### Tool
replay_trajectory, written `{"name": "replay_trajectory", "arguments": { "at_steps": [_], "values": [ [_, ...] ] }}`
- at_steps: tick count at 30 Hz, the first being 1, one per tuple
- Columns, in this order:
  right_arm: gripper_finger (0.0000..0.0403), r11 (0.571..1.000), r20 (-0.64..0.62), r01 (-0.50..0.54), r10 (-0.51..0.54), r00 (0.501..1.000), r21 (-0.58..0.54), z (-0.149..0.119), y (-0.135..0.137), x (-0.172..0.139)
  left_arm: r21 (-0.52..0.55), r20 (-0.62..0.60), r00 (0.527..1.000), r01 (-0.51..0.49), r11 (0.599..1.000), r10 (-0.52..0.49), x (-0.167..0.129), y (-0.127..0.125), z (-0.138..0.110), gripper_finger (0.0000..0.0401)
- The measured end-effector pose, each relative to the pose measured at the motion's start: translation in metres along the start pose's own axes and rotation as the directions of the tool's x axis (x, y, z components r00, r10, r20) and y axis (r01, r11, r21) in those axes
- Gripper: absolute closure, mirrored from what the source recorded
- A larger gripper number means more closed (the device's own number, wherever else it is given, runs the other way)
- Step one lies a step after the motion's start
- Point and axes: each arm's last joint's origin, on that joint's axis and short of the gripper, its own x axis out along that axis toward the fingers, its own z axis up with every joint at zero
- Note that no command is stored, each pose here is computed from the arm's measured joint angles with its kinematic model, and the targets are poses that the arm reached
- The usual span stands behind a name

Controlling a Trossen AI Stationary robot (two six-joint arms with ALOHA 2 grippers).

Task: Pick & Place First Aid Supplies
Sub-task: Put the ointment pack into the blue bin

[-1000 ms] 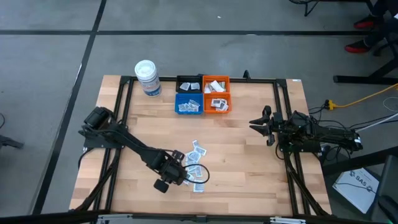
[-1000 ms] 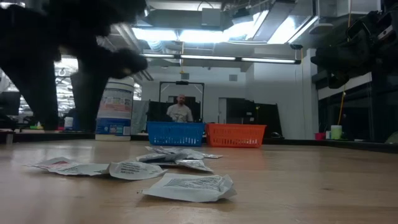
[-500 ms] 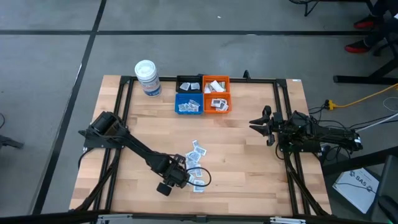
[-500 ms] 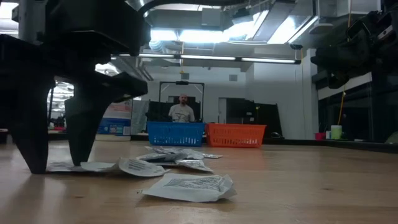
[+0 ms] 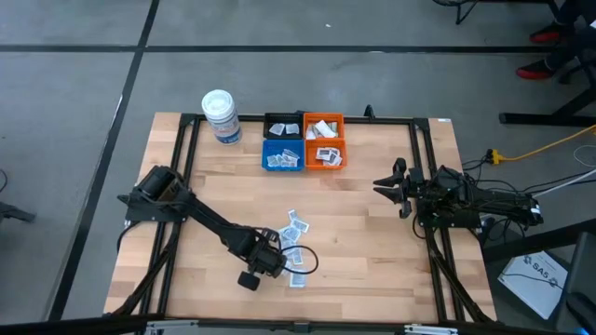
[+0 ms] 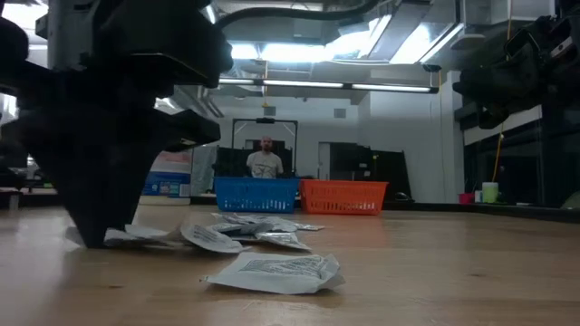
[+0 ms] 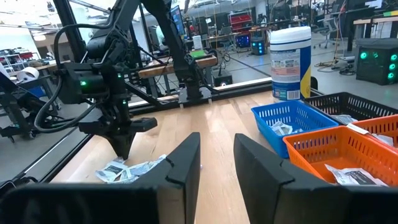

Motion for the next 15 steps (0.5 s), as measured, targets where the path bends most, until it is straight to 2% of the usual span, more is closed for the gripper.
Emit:
{"name": "replay_trajectory", "arguments": {
  "at_steps": [3, 10, 15],
  "values": [
    [0.0303, 1.000, 0.000, 0.000, 0.000, 1.000, 0.000, 0.000, 0.000, 0.000, -0.006, 0.000, 1.000, 0.014, 1.000, -0.014, -0.001, 0.002, 0.000, 0.0392],
    [0.0303, 1.000, 0.000, 0.000, 0.000, 1.000, 0.000, 0.000, 0.000, 0.000, 0.025, -0.047, 0.999, 0.008, 1.000, -0.007, -0.013, 0.013, -0.006, 0.0399],
    [0.0303, 1.000, 0.000, 0.000, 0.000, 1.000, 0.000, 0.000, 0.000, 0.000, 0.004, -0.018, 0.999, 0.033, 0.999, -0.033, -0.039, 0.021, -0.008, 0.0400]
  ]
}}
